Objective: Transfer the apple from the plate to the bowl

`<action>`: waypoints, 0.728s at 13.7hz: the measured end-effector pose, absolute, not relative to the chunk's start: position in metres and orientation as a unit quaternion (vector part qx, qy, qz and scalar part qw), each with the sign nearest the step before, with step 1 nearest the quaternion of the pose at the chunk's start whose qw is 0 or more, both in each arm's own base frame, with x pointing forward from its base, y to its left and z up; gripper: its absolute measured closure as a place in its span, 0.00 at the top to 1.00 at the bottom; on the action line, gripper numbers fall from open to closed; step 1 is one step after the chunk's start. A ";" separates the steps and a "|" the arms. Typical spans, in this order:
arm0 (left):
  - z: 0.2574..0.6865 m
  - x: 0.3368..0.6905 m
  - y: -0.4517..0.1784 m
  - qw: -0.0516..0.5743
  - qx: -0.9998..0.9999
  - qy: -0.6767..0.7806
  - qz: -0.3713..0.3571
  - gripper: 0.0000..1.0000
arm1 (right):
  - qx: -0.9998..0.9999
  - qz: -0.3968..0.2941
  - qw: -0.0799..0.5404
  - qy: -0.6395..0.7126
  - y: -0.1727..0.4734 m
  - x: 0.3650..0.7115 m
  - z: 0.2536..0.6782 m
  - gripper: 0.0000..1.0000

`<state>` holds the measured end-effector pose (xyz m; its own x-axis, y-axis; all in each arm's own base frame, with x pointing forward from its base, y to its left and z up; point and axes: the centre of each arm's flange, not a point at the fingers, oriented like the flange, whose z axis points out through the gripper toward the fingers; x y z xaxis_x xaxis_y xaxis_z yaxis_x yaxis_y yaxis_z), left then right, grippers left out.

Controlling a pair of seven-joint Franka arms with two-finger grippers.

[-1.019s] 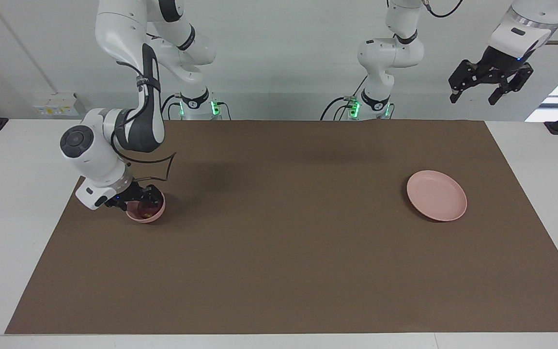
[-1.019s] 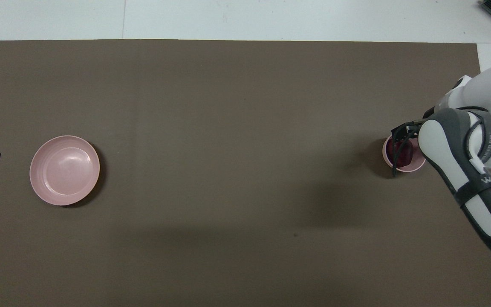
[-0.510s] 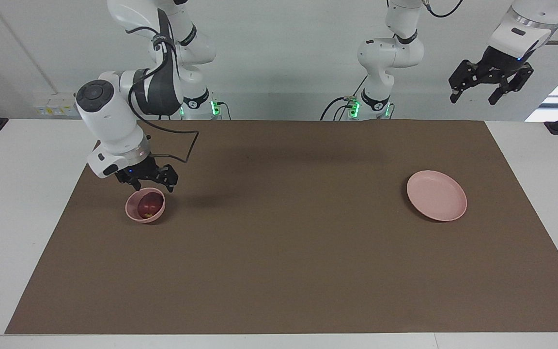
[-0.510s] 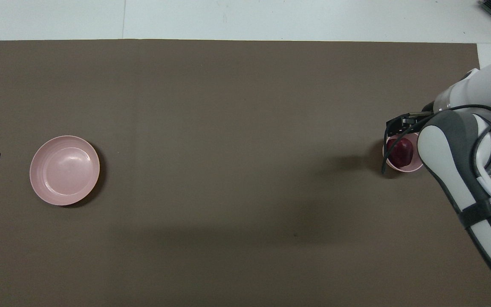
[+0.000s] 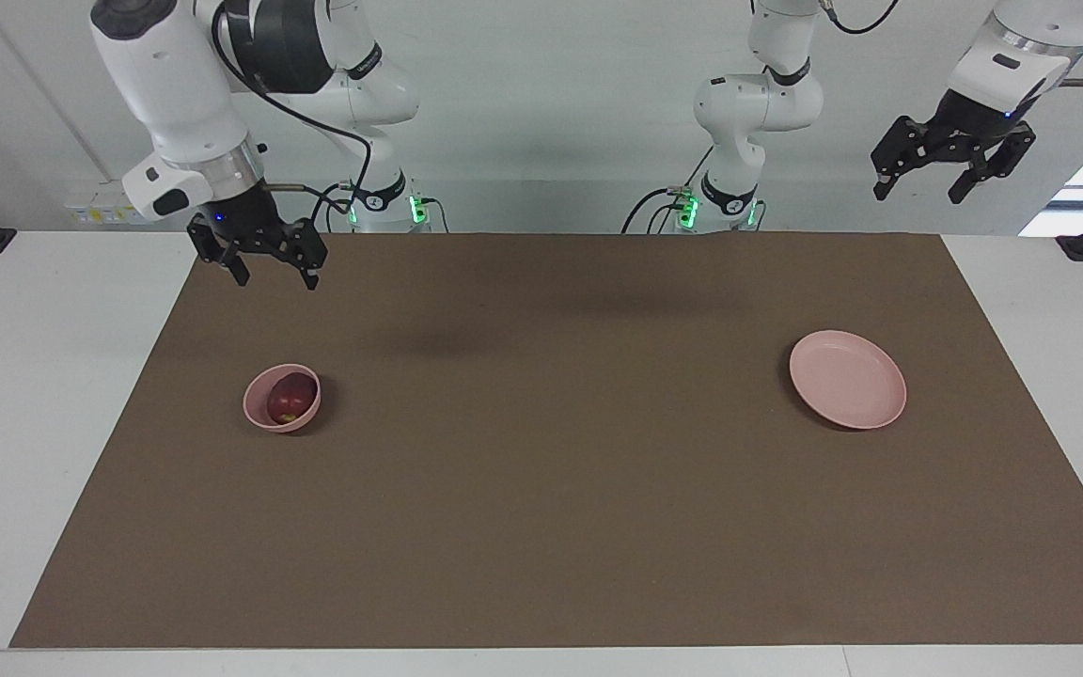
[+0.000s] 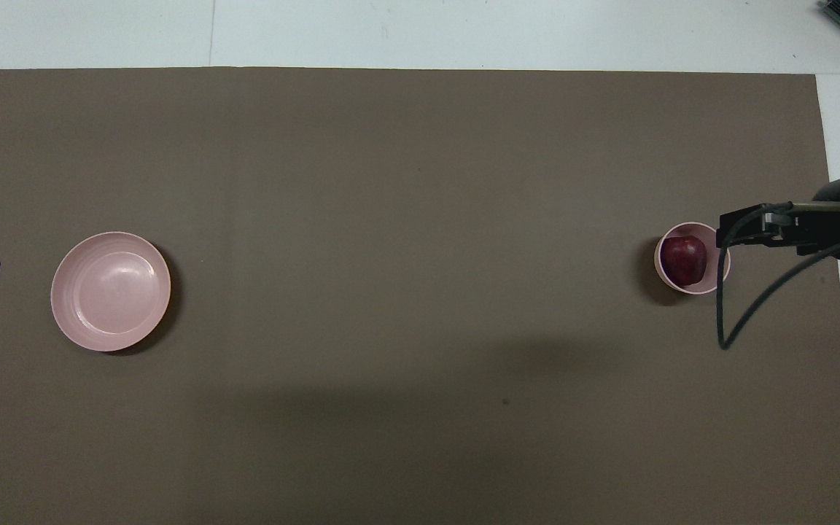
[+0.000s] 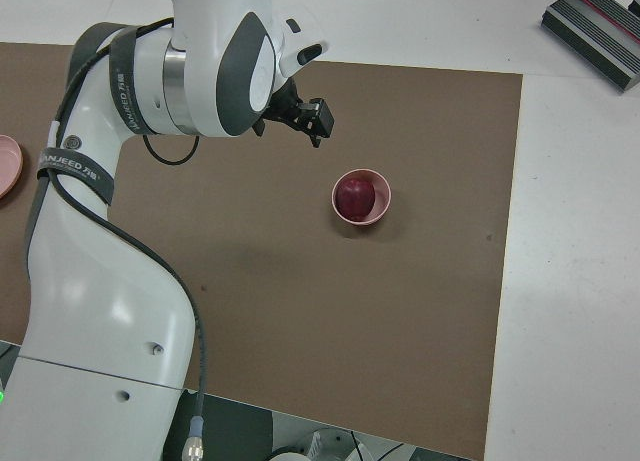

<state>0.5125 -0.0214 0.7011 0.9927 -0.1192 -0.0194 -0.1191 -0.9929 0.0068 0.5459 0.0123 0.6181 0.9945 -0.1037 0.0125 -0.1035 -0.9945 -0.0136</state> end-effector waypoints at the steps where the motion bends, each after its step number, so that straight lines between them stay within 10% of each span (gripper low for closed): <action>1: 0.701 0.513 -0.021 0.003 0.998 -0.060 -0.010 1.00 | -0.999 0.000 0.006 0.050 0.010 0.540 0.631 1.00; 10: 0.701 0.512 -0.022 0.003 0.998 -0.060 -0.010 1.00 | -0.999 0.022 0.004 0.044 -0.034 0.504 0.662 1.00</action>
